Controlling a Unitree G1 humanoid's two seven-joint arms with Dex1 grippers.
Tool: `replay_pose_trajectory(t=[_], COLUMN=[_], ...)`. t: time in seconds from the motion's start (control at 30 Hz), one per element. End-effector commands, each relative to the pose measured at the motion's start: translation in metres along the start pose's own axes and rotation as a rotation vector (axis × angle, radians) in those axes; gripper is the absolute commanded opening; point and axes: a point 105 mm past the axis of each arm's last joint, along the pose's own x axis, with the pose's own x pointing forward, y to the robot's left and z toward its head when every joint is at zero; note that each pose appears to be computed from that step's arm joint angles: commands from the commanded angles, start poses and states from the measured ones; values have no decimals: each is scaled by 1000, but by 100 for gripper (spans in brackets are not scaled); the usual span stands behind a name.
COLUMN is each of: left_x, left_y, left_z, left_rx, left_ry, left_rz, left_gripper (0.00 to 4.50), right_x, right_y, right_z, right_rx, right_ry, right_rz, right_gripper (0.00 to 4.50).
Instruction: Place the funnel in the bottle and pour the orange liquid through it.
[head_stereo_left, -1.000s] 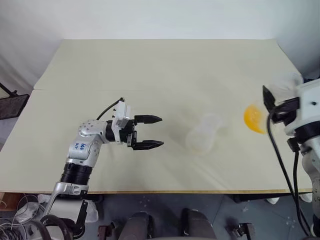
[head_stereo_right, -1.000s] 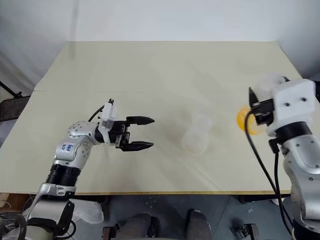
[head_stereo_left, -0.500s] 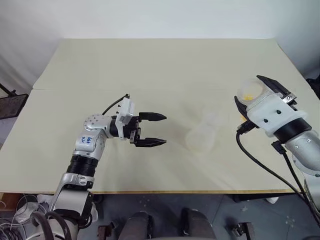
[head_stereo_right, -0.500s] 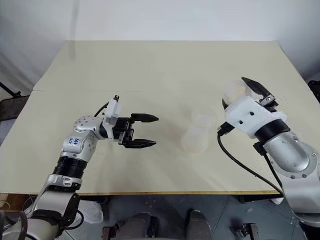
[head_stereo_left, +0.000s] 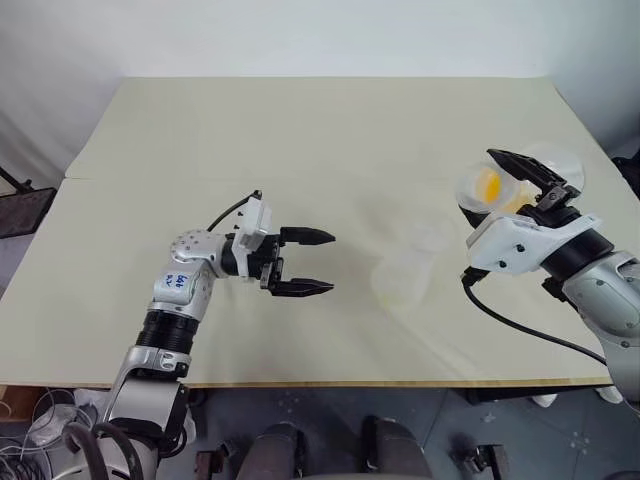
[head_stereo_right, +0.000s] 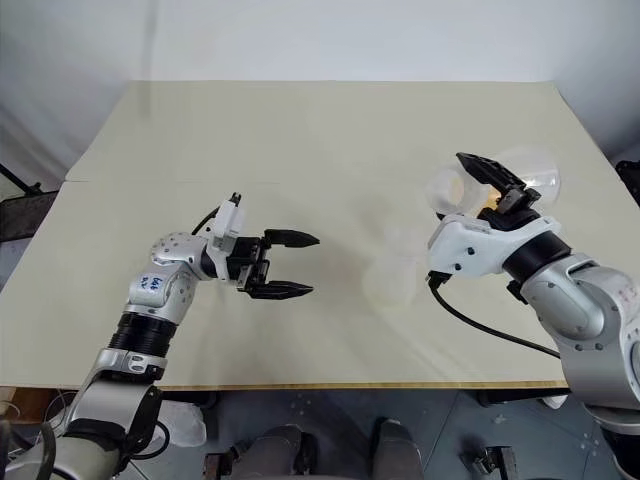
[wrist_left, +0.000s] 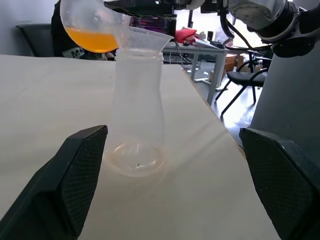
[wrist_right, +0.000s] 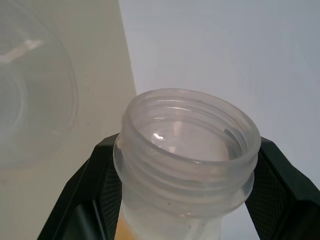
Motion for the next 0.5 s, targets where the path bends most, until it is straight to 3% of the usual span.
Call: replay_pose_trajectory(t=[0.03,0.5], left_x=[4,5], left_y=[0,2], left_z=[8,10], left_rx=[39,37], left_ry=[-4,-11], left_rz=[-22,-25], left_gripper=[450,450], right_x=[0,6], right_y=[-11,-13], right_z=[2,16], right_rx=[-97,-313], right_ry=[-7,-76], right_rz=[-43,-48], right_gripper=[280,280])
